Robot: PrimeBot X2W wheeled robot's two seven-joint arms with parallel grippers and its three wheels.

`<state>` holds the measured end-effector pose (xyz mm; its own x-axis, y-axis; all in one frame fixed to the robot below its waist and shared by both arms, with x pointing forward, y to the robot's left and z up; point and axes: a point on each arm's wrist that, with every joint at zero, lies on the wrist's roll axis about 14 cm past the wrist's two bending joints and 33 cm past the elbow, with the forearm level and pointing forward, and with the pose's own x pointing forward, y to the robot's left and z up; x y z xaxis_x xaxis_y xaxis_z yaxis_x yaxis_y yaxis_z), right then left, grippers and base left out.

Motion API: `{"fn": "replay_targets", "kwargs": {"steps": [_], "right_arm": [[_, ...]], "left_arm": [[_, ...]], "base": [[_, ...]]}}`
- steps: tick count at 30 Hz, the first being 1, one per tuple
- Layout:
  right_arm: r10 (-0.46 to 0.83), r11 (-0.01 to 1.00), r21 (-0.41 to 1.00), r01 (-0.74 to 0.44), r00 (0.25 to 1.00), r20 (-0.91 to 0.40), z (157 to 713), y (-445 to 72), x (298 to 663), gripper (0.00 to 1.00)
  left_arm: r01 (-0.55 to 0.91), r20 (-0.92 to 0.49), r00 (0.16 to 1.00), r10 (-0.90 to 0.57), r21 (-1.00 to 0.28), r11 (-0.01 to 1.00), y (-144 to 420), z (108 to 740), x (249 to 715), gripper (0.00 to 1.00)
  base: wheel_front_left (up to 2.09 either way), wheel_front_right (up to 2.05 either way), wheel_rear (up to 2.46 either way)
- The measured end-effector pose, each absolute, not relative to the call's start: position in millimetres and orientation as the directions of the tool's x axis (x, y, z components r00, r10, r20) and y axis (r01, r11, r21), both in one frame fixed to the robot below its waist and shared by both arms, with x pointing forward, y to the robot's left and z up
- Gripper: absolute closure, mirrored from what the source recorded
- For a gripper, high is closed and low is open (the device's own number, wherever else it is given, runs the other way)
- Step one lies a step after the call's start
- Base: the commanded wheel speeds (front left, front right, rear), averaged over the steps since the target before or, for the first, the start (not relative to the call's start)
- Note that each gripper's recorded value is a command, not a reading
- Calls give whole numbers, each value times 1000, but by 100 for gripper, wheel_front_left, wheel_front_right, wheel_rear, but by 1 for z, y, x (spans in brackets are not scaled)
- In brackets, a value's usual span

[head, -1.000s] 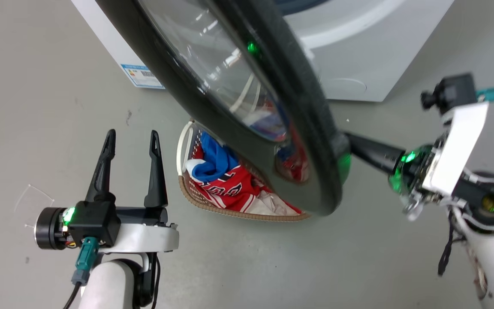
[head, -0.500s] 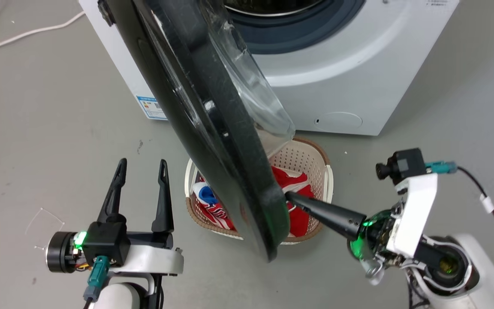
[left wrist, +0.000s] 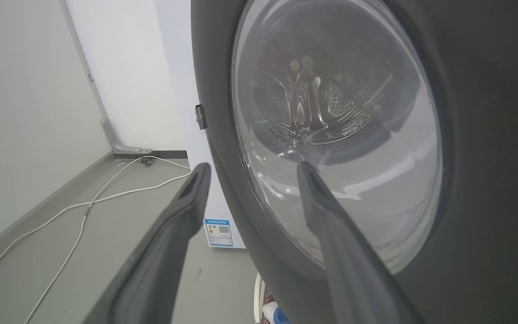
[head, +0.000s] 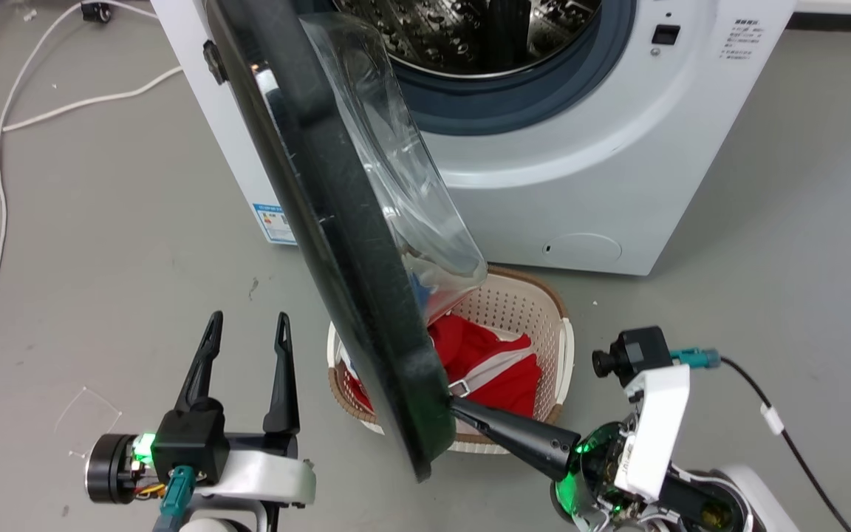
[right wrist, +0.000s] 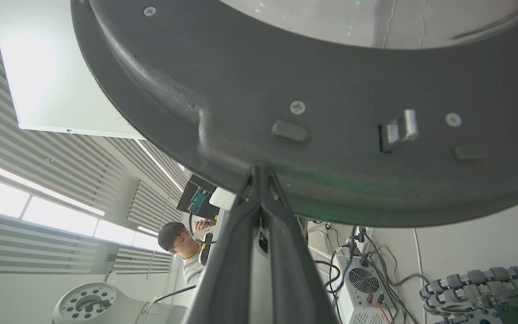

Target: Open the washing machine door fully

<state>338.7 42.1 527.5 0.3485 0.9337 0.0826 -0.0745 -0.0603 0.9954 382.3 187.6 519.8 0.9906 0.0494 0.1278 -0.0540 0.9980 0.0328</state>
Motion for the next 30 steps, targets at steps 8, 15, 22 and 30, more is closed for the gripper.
{"fn": "replay_targets", "kwargs": {"steps": [8, 15, 22, 30], "right_arm": [[823, -40, 995, -94, 561, 86, 533, 9, 348, 100], [580, 54, 973, -223, 800, 151, 564, -54, 363, 100], [268, 321, 893, -317, 934, 235, 587, -118, 368, 100], [81, 829, 514, -222, 956, 282, 571, -180, 363, 100]], "left_arm": [[-62, 124, 991, 57, 36, 997, 189, 520, 363, 0], [-54, 145, 988, 48, 34, 998, 186, 526, 350, 0], [-35, 158, 987, 29, 37, 999, 180, 530, 349, 0], [-26, 164, 986, 19, 40, 999, 177, 532, 349, 0]], "base": [[0, 0, 0], [0, 0, 0], [0, 0, 0], [0, 0, 0]]}}
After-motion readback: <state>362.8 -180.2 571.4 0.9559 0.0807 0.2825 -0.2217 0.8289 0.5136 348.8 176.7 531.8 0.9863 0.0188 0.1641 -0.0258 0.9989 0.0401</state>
